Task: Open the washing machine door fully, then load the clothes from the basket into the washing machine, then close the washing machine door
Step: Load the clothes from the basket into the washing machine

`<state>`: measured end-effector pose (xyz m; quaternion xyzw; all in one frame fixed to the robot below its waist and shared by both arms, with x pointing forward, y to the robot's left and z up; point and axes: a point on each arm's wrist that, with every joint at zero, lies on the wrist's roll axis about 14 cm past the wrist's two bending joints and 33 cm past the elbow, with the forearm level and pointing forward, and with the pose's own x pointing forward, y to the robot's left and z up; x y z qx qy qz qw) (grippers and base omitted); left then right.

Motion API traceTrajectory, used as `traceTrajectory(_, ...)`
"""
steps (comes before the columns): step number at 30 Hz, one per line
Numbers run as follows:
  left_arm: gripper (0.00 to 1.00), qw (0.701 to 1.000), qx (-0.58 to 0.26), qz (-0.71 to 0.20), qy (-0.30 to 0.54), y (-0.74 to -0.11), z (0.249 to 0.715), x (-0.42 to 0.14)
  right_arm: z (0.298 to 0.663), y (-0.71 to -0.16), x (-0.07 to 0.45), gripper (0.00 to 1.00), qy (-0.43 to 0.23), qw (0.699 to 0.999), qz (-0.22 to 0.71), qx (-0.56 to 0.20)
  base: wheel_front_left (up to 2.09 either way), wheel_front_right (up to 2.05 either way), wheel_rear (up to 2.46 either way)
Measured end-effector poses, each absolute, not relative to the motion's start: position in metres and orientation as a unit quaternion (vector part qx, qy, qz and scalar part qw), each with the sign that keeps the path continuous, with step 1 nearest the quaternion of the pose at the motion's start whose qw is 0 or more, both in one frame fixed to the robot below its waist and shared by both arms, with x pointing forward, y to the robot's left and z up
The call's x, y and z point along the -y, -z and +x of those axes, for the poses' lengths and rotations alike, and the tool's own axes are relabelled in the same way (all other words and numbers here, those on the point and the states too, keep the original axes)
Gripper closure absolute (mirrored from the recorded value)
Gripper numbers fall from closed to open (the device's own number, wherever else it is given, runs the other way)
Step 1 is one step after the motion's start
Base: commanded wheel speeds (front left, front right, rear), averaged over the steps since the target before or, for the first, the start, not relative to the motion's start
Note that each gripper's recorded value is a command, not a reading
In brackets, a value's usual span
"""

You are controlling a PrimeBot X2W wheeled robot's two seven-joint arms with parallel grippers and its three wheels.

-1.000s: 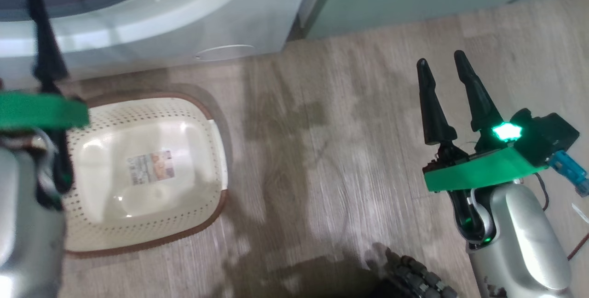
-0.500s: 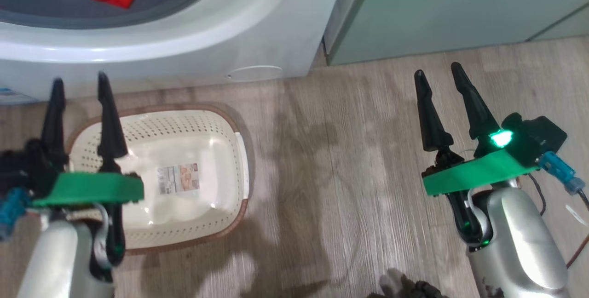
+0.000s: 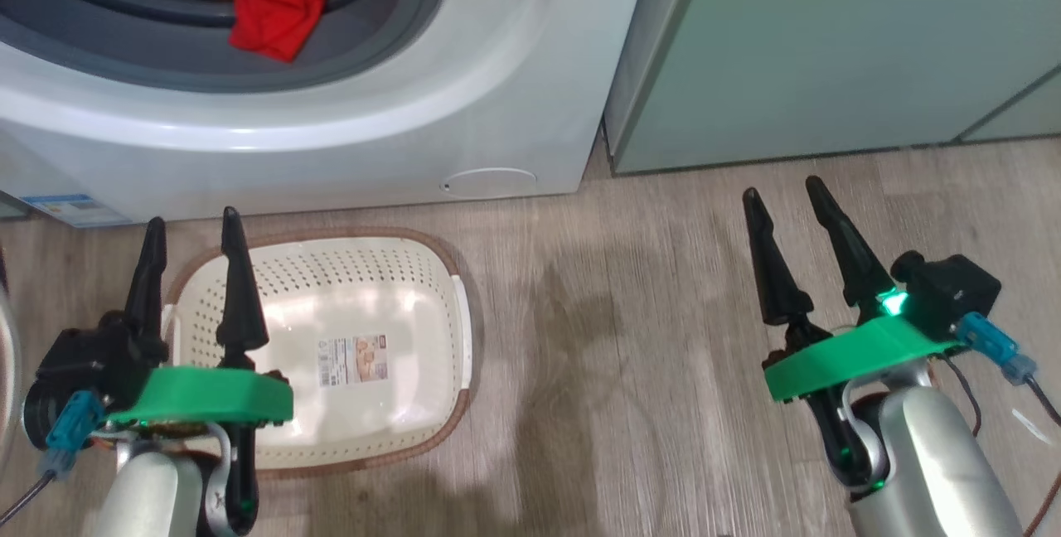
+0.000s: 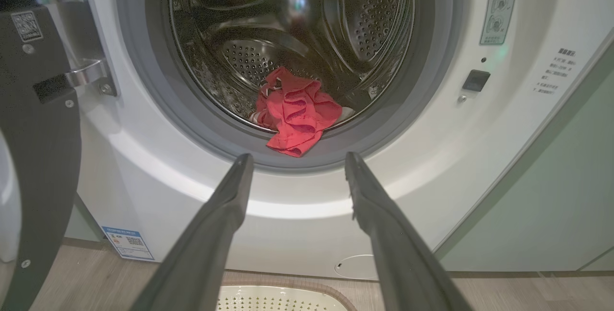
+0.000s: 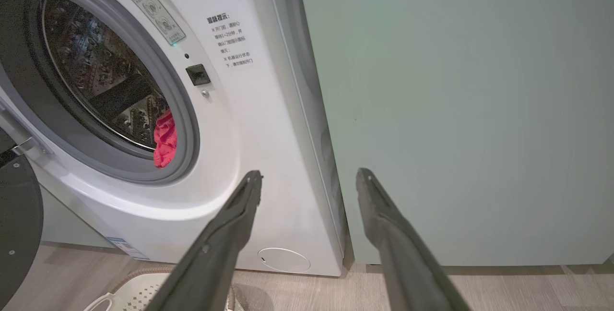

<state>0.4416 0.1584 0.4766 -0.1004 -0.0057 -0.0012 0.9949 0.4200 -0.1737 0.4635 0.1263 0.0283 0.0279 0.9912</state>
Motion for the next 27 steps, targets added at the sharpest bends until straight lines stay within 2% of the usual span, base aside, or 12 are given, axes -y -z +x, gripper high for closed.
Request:
traceTrajectory(17, 0.00, 0.995, 0.010, -0.102, -0.002, -0.482, 0.432, -0.160, 0.413, -0.475, 0.170, 0.00, -0.035, 0.991, 0.126, -0.021, 0.00, 0.00, 0.00)
traceTrajectory(27, 0.00, 0.995, -0.023, -0.095, 0.011, -0.460, 0.445, -0.156, 0.418, -0.466, 0.170, 0.00, -0.034, 0.991, 0.126, -0.031, 0.00, 0.00, 0.00)
